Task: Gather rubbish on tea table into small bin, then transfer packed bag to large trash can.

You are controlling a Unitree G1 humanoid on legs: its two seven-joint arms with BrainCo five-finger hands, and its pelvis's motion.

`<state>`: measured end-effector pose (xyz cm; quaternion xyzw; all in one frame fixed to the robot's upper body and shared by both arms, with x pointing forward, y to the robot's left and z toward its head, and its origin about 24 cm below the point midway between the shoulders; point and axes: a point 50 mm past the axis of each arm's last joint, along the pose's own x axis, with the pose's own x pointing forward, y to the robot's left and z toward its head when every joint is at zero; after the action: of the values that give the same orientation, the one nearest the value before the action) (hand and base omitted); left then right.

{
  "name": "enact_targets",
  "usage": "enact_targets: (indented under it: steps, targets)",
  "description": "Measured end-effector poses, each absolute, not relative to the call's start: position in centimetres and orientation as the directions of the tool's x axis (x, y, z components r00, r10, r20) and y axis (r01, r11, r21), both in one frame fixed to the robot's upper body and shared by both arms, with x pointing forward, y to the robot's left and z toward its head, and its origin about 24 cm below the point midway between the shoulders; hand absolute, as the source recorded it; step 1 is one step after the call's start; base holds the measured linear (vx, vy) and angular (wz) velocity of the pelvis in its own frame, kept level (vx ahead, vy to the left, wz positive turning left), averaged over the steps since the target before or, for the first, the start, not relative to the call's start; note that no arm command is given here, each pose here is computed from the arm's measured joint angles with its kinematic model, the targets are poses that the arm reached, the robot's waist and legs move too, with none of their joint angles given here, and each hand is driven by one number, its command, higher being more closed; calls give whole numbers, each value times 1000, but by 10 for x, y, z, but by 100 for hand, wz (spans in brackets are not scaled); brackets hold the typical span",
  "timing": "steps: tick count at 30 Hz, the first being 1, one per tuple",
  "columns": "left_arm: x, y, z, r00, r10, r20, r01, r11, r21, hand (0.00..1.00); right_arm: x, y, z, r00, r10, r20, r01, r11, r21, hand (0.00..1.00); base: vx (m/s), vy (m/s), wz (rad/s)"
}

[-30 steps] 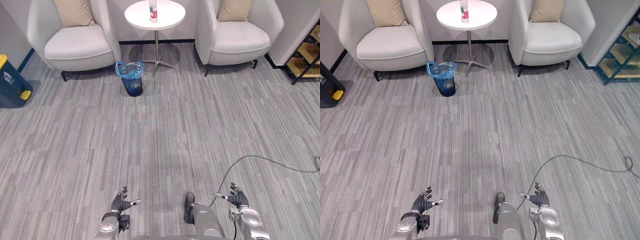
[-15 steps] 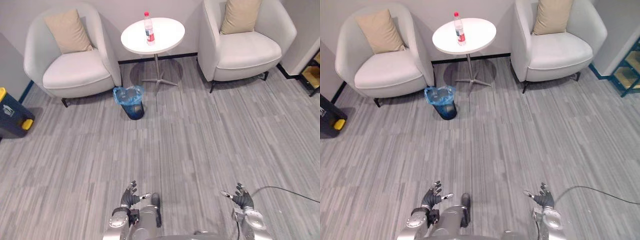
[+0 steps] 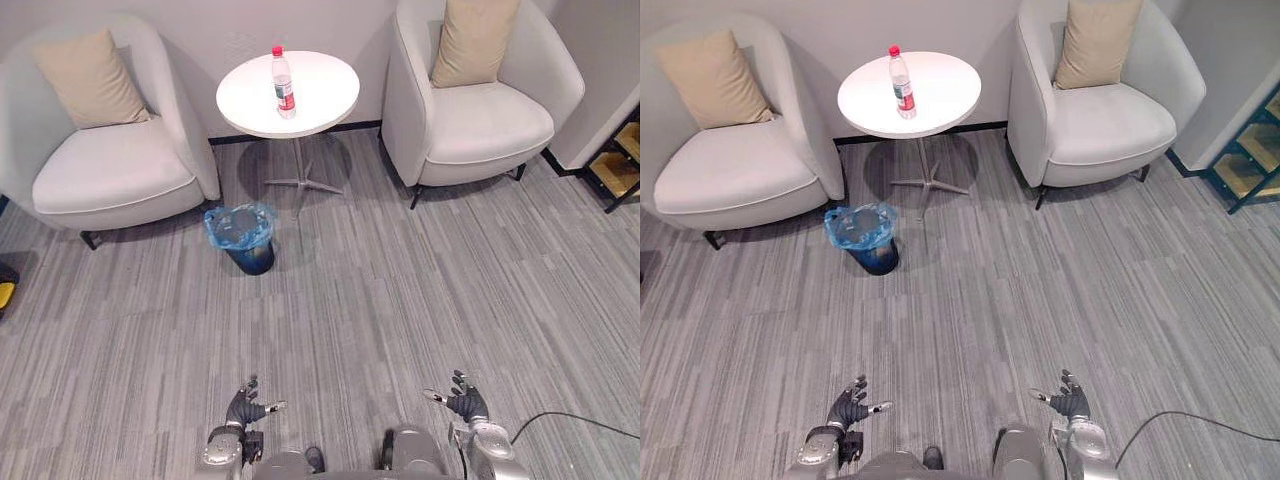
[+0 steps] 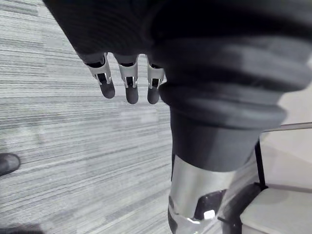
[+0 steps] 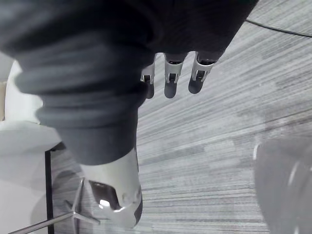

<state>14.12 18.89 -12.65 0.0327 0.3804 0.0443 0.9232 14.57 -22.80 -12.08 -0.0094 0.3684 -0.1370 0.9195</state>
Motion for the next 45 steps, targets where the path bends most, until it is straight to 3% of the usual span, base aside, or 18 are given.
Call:
enact_targets:
  steps: [7,12,27,45]
  targets:
    - [149,164,-128,715,66,-696,-74,997,19,0,140,-228,-121,687,-259,-679,239,963,-125,0,470,-223,34]
    - [155,164,-123,735,65,-675,-74,997,16,0,153,-228,-114,717,-270,-642,278,956,-92,0,306,-40,3]
    - [142,182,-127,708,89,-701,-50,996,75,0,144,-221,-125,676,-247,-694,250,963,-100,0,416,132,6]
    - [145,169,-126,714,79,-696,-89,996,21,0,140,-225,-122,678,-272,-683,290,953,-91,0,307,-164,33]
